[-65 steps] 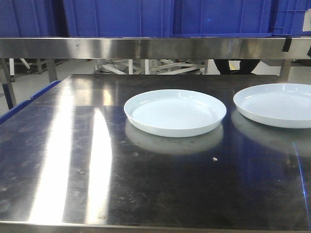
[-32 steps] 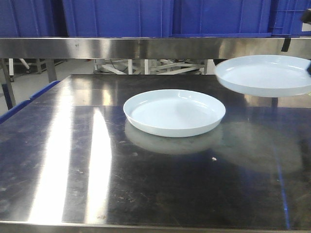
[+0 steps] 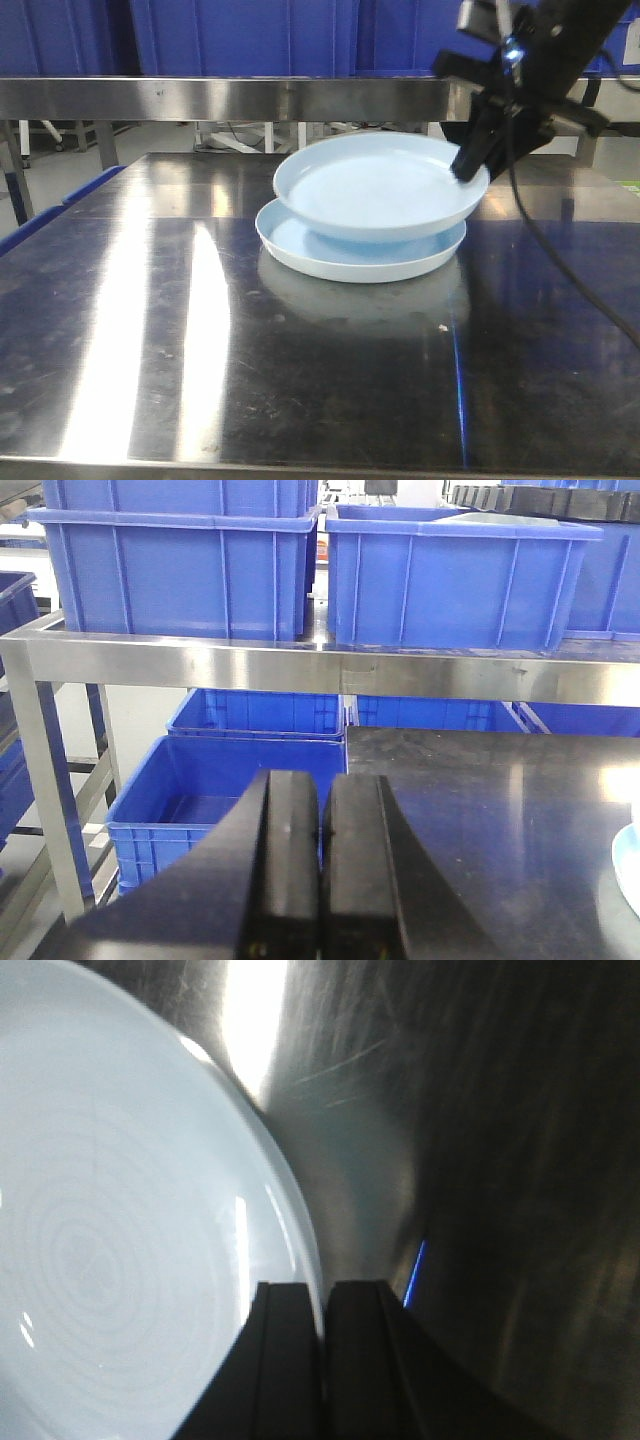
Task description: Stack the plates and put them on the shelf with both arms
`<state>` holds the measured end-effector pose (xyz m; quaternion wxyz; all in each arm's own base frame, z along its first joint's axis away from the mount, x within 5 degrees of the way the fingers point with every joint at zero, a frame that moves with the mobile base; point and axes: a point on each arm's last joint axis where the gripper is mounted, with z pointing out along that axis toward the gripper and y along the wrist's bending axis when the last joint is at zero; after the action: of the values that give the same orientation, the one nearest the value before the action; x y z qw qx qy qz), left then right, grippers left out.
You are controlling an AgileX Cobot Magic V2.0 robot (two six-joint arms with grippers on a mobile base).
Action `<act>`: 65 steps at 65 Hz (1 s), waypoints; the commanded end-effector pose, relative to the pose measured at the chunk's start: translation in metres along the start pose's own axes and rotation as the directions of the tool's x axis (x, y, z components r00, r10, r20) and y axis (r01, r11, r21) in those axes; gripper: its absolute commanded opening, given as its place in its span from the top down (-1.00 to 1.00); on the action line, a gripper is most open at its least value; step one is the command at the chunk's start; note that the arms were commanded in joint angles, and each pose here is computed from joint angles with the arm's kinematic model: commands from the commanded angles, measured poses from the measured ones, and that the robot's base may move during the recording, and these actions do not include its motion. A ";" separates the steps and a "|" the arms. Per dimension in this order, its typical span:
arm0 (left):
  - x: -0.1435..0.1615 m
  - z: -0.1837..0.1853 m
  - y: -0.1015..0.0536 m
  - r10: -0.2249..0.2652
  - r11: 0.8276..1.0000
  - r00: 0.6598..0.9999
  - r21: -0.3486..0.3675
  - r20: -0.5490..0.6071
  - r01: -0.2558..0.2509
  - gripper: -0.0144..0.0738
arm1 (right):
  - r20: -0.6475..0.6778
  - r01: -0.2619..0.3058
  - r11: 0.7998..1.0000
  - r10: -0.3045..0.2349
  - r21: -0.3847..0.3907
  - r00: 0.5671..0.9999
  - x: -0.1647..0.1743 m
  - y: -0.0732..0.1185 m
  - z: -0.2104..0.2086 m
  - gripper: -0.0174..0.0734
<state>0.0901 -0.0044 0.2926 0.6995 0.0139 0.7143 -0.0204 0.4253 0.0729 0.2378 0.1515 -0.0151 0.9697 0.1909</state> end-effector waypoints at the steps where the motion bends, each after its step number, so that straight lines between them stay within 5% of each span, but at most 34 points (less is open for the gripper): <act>1: -0.021 -0.001 0.000 -0.010 1.000 0.992 -0.004 0.124 0.010 0.49 | 0.103 0.004 0.999 0.000 -0.034 0.995 -0.009 0.017 -0.021 0.50; 28: -0.021 -0.001 0.000 -0.010 1.000 0.992 -0.004 0.124 0.010 0.49 | 0.040 0.042 0.999 -0.043 0.035 0.998 -0.004 0.012 -0.008 -0.20; 65: -0.021 -0.001 0.000 -0.010 1.000 0.992 -0.004 0.124 0.010 0.49 | 0.011 0.049 0.998 -0.050 0.029 0.999 0.001 0.025 -0.003 -0.23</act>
<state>0.0901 -0.0044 0.2926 0.6995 0.0139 0.7143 -0.0204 0.4239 0.0936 0.2164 0.1169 -0.0333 0.9794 0.1612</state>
